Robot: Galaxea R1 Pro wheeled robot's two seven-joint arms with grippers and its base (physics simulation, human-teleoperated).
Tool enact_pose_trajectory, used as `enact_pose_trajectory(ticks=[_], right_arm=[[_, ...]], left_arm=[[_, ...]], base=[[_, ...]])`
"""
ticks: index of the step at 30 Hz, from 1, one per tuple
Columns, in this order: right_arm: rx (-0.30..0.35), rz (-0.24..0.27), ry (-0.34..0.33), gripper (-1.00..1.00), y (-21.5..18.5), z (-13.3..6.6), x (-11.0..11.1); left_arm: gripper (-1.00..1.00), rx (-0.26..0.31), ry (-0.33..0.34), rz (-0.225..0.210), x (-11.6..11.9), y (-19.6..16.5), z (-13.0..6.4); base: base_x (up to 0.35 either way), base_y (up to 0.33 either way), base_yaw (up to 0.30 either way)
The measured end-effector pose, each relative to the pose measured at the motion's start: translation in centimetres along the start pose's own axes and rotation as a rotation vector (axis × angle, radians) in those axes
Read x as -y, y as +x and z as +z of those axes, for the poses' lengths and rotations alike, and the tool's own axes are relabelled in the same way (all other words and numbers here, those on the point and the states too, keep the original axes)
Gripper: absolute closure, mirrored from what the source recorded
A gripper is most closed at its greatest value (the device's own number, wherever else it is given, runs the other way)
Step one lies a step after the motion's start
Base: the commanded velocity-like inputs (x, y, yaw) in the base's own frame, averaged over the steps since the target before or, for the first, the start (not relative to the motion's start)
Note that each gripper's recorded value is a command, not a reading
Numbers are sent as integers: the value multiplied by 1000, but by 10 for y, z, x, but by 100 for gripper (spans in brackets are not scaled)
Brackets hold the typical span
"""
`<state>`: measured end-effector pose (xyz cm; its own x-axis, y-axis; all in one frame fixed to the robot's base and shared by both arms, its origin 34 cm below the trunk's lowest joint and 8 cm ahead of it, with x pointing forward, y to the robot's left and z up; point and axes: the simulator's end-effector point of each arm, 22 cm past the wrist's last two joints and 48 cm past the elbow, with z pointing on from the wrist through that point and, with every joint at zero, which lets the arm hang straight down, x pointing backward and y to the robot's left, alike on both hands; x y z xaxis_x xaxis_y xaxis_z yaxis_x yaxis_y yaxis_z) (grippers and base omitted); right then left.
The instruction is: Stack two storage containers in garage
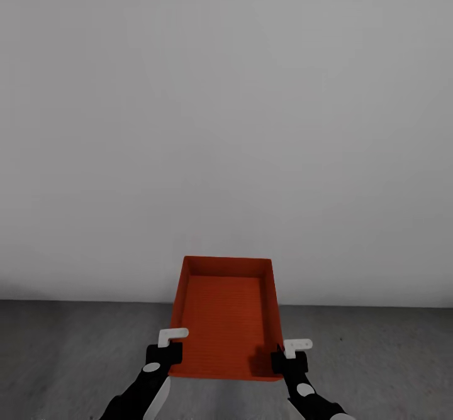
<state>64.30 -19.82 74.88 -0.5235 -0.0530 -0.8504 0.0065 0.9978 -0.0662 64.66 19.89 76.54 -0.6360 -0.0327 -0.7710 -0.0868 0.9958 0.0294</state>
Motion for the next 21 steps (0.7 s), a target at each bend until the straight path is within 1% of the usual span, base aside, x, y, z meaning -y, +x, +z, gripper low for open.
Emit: enact_pose_trajectory(ticks=[21], right_arm=[[-36,-2,-2,100,19,3,-1]], left_arm=[[100,-37,0,3,0,18,6]], base=[[0,0,0]])
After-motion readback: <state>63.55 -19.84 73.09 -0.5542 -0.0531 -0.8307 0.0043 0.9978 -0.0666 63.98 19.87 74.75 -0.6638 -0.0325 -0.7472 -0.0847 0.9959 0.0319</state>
